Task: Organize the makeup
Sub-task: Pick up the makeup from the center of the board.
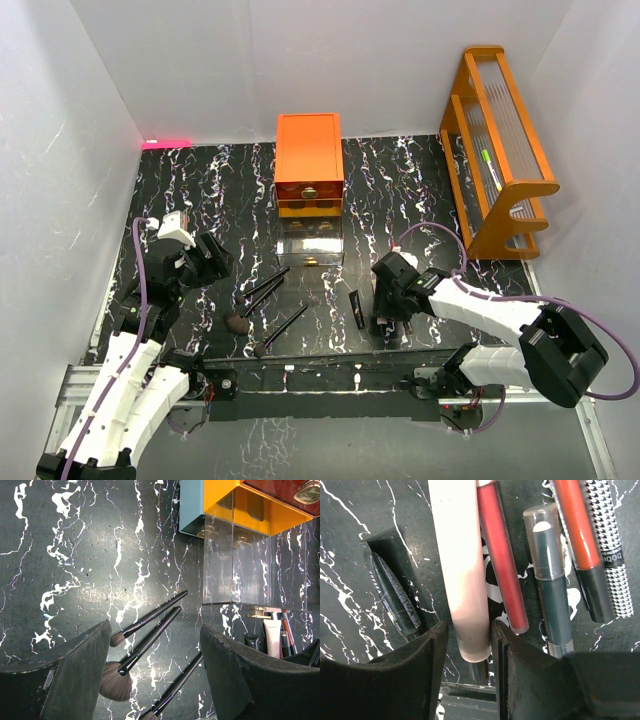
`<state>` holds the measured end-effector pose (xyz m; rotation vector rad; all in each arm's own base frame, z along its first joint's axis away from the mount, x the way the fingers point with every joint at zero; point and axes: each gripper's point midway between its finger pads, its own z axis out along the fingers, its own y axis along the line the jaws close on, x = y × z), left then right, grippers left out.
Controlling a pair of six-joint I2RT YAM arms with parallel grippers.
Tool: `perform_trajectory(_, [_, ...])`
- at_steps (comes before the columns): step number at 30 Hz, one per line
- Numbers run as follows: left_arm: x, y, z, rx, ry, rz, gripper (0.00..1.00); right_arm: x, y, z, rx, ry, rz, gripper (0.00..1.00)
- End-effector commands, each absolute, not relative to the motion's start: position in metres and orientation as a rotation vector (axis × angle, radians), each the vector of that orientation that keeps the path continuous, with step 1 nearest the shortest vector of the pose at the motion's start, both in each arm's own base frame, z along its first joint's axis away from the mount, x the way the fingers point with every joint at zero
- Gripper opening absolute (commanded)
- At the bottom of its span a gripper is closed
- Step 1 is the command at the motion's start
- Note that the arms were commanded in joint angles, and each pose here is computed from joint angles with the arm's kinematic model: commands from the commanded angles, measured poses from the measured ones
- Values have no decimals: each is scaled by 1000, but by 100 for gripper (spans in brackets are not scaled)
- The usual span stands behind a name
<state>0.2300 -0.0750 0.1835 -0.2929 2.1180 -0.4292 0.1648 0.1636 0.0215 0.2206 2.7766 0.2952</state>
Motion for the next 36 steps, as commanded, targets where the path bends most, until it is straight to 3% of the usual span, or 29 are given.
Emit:
perform_trajectory(1, [229, -75, 183, -288, 2113, -435, 70, 178, 171, 24, 205, 2725, 310, 40])
perform_trajectory(6, [229, -75, 184, -288, 2110, -435, 70, 182, 173, 32, 201, 2701, 317, 31])
perform_trajectory(12, [229, -75, 184, -288, 2109, -435, 70, 193, 179, 66, 197, 2633, 339, 28])
perform_trajectory(27, [228, -74, 184, -292, 2107, -434, 70, 243, 225, 212, -2, 2383, 505, 27])
perform_trajectory(36, [228, -74, 185, -295, 2102, -431, 70, 282, 272, 225, -179, 2366, 523, 27])
